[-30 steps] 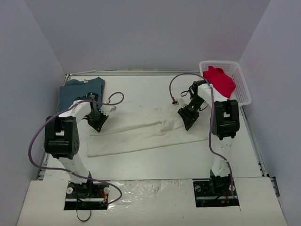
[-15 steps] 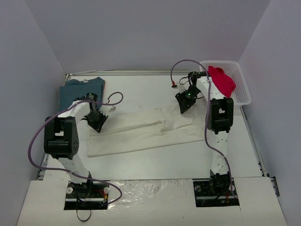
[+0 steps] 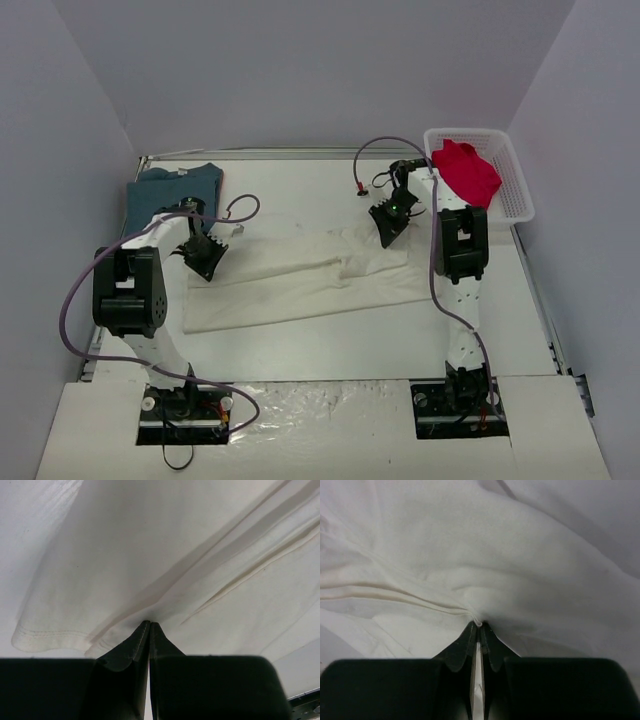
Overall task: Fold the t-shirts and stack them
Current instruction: Fold the other side of the tshirt into a rectangle, then rotate the tshirt 90 degrees
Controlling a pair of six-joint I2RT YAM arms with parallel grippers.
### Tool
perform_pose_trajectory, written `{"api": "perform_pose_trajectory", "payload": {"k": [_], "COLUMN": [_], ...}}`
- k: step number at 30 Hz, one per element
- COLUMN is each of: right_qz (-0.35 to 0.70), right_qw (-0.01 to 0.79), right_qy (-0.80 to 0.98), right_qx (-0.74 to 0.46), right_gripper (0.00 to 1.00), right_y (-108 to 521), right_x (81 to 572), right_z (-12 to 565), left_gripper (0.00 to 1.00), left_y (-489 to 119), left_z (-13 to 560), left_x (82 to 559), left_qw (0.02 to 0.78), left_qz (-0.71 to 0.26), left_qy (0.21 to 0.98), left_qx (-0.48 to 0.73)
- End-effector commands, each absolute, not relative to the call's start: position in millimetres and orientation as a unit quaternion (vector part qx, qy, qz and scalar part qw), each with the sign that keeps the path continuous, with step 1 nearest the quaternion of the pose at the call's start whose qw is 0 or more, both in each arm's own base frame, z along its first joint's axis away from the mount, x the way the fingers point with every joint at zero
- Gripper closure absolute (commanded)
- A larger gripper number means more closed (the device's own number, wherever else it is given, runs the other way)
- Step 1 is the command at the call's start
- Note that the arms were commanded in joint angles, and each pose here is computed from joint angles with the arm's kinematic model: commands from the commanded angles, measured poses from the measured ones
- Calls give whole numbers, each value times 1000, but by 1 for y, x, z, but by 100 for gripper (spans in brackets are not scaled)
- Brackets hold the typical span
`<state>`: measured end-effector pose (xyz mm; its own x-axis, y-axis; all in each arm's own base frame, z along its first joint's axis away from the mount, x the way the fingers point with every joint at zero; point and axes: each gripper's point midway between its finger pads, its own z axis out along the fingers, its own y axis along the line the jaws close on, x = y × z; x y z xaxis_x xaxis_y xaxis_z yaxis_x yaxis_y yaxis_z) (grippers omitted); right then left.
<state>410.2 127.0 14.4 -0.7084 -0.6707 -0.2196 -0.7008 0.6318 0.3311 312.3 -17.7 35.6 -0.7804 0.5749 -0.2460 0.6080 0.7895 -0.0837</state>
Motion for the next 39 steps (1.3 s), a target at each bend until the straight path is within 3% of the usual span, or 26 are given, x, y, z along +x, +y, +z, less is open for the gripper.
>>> {"api": "perform_pose_trajectory", "payload": {"k": [1, 12, 19, 22, 24, 26, 36, 39], "right_qz": [198, 214, 228, 216, 214, 218, 221, 193], "right_qw": [39, 77, -7, -37, -58, -66, -52, -35], "right_qy": [902, 888, 866, 866, 866, 864, 870, 884], "right_qx": [-381, -401, -446, -449, -449, -450, -437, -424], "right_gripper": [100, 100, 100, 89, 68, 57, 55, 61], "right_y": [124, 132, 119, 108, 103, 101, 106, 102], "right_x": [398, 365, 293, 276, 267, 265, 284, 299], "right_z": [38, 100, 97, 84, 75, 69, 67, 60], "left_gripper": [98, 98, 98, 98, 98, 98, 98, 98], "left_y": [-18, -20, -23, -24, -25, -24, -26, -29], "left_z": [52, 61, 65, 64, 61, 60, 56, 54], "left_x": [313, 314, 313, 312, 311, 309, 307, 307], "left_qw": [128, 142, 148, 144, 139, 134, 125, 126], "left_qz": [-81, -81, -88, -92, -95, -97, -104, -115], "left_qy": [936, 934, 930, 930, 930, 931, 931, 929], "left_qx": [318, 319, 324, 325, 326, 327, 327, 329]}}
